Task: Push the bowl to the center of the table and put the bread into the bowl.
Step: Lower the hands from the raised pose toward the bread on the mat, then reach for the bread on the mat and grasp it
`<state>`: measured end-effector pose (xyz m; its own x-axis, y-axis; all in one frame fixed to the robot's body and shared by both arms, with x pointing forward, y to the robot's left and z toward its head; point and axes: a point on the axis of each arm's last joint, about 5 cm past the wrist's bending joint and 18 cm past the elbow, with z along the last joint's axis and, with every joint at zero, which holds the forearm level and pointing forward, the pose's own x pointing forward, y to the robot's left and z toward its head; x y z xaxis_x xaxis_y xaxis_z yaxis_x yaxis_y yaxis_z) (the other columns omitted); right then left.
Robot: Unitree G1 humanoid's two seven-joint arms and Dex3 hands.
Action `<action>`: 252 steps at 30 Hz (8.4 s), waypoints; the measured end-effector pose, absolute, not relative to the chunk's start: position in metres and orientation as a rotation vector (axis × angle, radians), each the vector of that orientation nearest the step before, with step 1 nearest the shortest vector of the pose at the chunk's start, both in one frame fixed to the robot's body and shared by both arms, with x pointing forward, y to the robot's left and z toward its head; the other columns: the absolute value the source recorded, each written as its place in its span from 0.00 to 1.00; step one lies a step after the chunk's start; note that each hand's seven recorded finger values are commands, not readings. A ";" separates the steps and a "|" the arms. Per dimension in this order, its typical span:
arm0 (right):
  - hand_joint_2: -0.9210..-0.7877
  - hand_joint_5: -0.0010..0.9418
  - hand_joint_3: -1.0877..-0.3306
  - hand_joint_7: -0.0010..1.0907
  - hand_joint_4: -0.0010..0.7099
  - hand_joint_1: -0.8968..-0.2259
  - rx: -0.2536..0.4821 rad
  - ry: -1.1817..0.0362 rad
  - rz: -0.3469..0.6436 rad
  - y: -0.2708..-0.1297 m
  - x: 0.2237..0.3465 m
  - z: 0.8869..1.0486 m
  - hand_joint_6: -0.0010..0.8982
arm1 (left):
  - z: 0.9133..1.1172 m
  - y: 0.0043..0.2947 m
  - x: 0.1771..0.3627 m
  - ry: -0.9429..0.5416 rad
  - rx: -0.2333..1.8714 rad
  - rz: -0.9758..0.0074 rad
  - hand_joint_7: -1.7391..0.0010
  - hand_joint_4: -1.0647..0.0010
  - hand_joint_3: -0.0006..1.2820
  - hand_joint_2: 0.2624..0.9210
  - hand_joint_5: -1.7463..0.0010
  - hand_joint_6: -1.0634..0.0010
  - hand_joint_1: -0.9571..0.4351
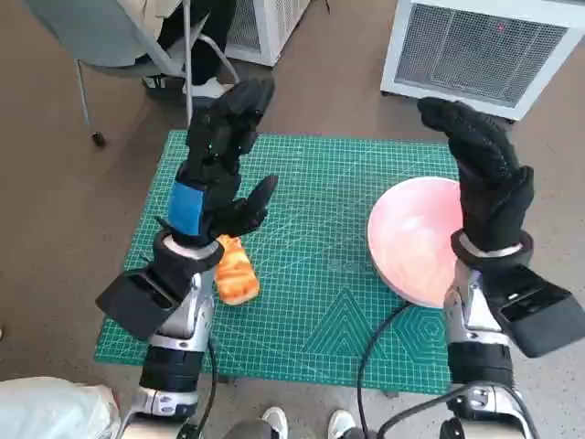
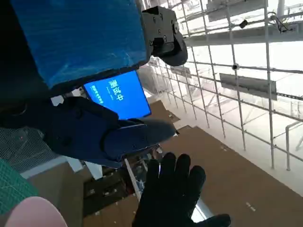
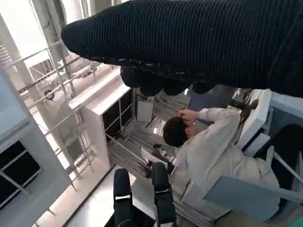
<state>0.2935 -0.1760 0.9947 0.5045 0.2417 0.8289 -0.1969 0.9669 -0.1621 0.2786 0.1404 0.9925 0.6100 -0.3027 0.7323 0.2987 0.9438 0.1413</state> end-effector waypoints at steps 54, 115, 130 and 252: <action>0.00 0.00 0.34 0.11 0.46 0.47 -0.175 -0.842 -0.159 -0.250 0.281 0.960 0.29 | 0.991 0.141 0.278 -0.821 0.011 -0.347 0.59 0.87 0.38 0.99 0.85 1.00 0.45; 0.00 0.00 0.38 0.08 0.40 0.53 0.211 -0.056 -0.240 -0.213 0.294 0.880 0.32 | 0.983 0.161 0.272 -0.786 0.045 -0.309 0.59 0.86 0.34 1.00 0.86 1.00 0.44; 0.00 0.01 0.39 0.09 0.43 0.55 0.255 -0.050 -0.179 -0.188 0.311 0.894 0.35 | 0.980 0.167 0.269 -0.797 0.061 -0.262 0.60 0.81 0.33 1.00 0.91 0.99 0.44; 0.00 0.00 0.43 0.08 0.49 0.43 -0.026 -0.932 0.226 -0.199 0.308 0.975 0.36 | 0.970 0.220 0.316 -0.065 1.388 -1.037 0.97 0.46 0.02 0.89 0.98 0.38 0.63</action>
